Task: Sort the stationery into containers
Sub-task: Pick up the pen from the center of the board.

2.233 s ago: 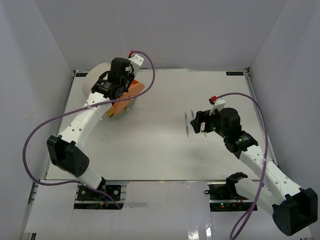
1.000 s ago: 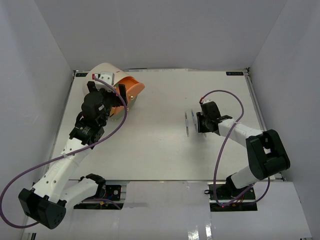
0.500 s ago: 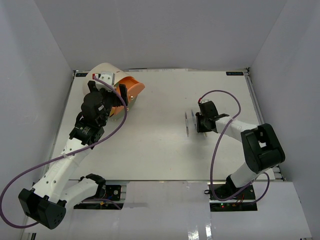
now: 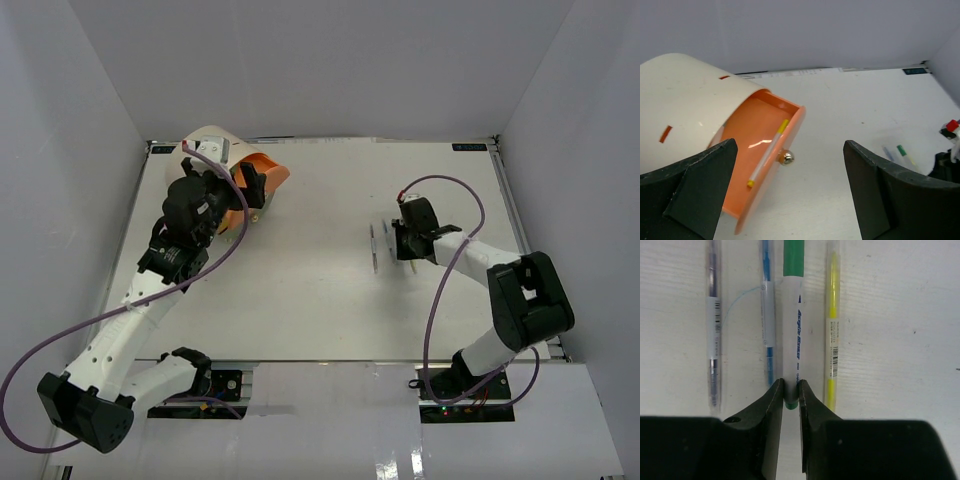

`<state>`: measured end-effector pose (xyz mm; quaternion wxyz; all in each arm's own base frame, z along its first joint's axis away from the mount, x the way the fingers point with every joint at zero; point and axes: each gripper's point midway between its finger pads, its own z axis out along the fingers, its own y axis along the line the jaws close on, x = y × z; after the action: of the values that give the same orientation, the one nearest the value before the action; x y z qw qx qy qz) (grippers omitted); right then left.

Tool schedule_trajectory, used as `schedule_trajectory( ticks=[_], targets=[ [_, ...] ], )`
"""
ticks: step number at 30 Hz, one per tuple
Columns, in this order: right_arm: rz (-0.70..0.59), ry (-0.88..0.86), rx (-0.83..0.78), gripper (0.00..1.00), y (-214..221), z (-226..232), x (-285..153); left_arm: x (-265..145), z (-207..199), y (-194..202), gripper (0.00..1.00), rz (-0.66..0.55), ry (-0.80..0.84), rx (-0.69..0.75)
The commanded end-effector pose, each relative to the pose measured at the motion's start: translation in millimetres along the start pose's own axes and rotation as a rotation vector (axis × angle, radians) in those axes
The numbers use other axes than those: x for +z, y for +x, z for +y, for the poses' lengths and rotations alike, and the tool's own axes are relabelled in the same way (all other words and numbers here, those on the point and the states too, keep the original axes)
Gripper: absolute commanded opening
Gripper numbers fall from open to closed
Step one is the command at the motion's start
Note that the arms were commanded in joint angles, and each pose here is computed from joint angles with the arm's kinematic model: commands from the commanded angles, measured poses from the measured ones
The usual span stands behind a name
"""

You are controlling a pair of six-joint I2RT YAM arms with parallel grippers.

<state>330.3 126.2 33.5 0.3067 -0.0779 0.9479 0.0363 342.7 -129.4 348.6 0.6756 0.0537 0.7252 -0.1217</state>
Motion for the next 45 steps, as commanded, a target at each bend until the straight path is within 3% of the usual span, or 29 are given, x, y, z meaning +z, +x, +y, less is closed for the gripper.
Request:
schedule_trajectory(
  ticks=[1, 5, 11, 15, 25, 29, 33, 40, 41, 44, 45],
  targets=[
    [-0.203, -0.076, 0.004, 0.17, -58.4, 15.5, -43.7, -4.8, -33.3, -23.5, 0.98, -0.01, 0.15, -0.148],
    [-0.386, -0.253, -0.002, 0.17, -90.9, 50.4, -93.5, -0.8, -72.3, -19.6, 0.98, 0.059, 0.312, -0.324],
    [-0.659, -0.564, -0.014, 0.2, -125.7, 96.4, -182.4, 17.0, -139.7, 2.3, 0.98, 0.114, 0.41, -0.377],
    [-0.736, -0.695, -0.013, 0.21, -128.9, 111.9, -212.4, 20.7, -190.5, -0.7, 0.98, 0.105, 0.493, -0.409],
    [-0.76, -0.835, 0.0, 0.22, -123.2, 128.2, -232.0, 46.2, -231.4, 12.4, 0.95, 0.119, 0.531, -0.493],
    [-0.756, -0.847, 0.003, 0.22, -120.9, 129.8, -231.4, 51.8, -233.9, 18.0, 0.83, 0.123, 0.529, -0.492],
    [-0.756, -0.852, 0.005, 0.23, -120.9, 130.2, -230.9, 53.1, -241.2, 23.3, 0.64, 0.141, 0.564, -0.486],
    [-0.741, -0.856, 0.011, 0.25, -118.7, 131.9, -225.4, 52.8, -245.1, 25.4, 0.23, 0.132, 0.591, -0.464],
    [-0.737, -0.856, 0.011, 0.27, -118.3, 132.2, -224.4, 51.9, -245.0, 24.7, 0.2, 0.126, 0.597, -0.45],
    [-0.73, -0.846, 0.01, 0.48, -117.3, 130.9, -221.4, 50.1, -240.3, 22.2, 0.16, 0.111, 0.589, -0.421],
    [-0.732, -0.837, 0.0, 0.61, -117.0, 129.9, -221.0, 50.3, -236.1, 23.7, 0.16, 0.115, 0.568, -0.404]
  ],
)
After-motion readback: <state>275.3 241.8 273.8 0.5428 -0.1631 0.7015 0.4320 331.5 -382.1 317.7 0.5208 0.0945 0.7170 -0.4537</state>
